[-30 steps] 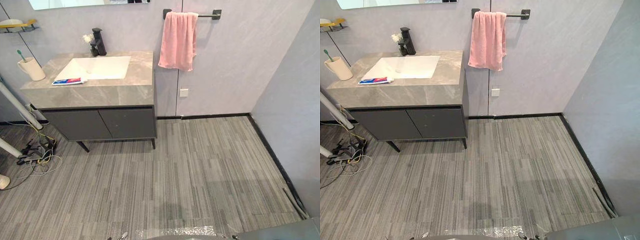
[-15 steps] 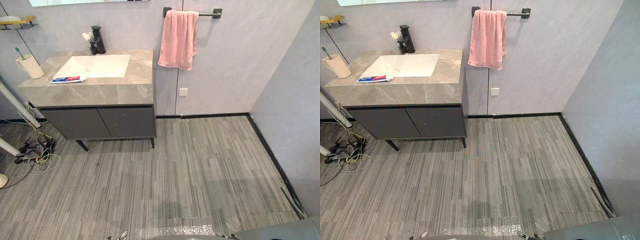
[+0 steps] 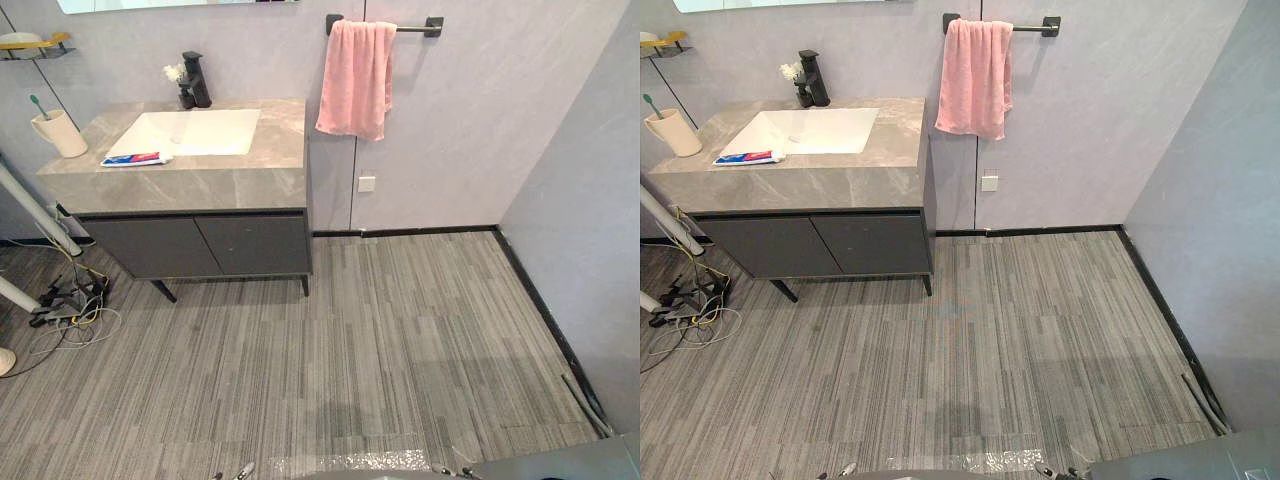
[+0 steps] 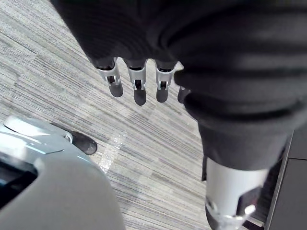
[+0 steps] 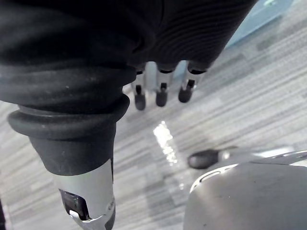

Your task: Organize washtable

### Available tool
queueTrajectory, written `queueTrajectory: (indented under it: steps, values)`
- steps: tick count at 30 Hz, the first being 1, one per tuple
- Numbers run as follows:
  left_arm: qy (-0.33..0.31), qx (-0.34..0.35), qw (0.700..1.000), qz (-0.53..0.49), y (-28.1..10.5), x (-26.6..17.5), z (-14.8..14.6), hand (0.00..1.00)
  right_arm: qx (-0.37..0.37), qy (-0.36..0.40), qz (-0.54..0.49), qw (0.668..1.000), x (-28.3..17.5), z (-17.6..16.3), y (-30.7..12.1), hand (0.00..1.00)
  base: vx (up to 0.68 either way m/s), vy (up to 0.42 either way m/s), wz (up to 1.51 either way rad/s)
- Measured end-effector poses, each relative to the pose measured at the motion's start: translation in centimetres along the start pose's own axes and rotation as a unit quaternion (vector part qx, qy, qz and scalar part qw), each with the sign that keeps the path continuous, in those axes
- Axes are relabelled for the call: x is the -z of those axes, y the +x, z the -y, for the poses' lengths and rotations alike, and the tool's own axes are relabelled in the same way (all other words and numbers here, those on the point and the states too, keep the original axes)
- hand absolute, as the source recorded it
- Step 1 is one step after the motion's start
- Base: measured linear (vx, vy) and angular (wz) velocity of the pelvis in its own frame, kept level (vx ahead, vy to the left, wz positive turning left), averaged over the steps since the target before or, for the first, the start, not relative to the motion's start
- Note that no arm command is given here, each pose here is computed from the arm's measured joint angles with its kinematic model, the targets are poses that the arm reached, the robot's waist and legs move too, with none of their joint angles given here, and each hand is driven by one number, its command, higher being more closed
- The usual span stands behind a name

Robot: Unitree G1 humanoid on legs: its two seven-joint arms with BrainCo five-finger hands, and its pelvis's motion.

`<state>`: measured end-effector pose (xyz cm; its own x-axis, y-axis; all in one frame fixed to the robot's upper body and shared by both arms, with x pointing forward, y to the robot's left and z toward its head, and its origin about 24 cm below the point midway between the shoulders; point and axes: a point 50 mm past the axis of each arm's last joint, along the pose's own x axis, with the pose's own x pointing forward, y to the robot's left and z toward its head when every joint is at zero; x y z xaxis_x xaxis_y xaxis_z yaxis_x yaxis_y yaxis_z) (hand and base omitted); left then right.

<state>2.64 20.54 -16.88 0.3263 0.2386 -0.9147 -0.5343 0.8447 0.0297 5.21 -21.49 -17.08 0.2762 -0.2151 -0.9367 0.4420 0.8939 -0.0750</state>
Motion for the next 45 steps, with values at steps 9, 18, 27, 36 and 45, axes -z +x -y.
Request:
queueTrajectory:
  steps: [9, 18, 27, 36, 45]
  values:
    - [-0.034, -0.003, 0.999, 0.023, 0.5, -1.9, 0.1, 0.0, -0.005, 0.023, 0.019, 1.0, -0.4, -0.3, -0.1, 0.0, 0.01, -0.073, -0.23]
    - [-0.058, 0.023, 0.997, 0.045, 0.5, -2.5, 2.0, 0.0, -0.006, 0.021, 0.048, 0.999, -3.0, -0.5, 0.3, 0.0, 0.26, 0.058, -0.4]
    - [-0.03, 0.04, 0.995, 0.083, 0.8, -5.1, 2.6, 0.0, -0.048, 0.037, 0.082, 0.995, -4.3, -3.4, 0.1, 0.0, 0.55, 0.112, -0.36]
    - [0.007, 0.113, 0.985, 0.132, 0.5, -7.9, 7.5, 0.0, -0.09, 0.017, 0.218, 0.972, -10.3, -6.2, -1.7, 0.0, 0.44, -0.17, 0.25]
    - [0.035, 0.158, 0.973, 0.167, -0.7, -8.4, 9.5, 0.0, -0.111, 0.016, 0.338, 0.935, -15.0, -8.0, -4.5, 0.0, 0.46, -0.301, 0.46]
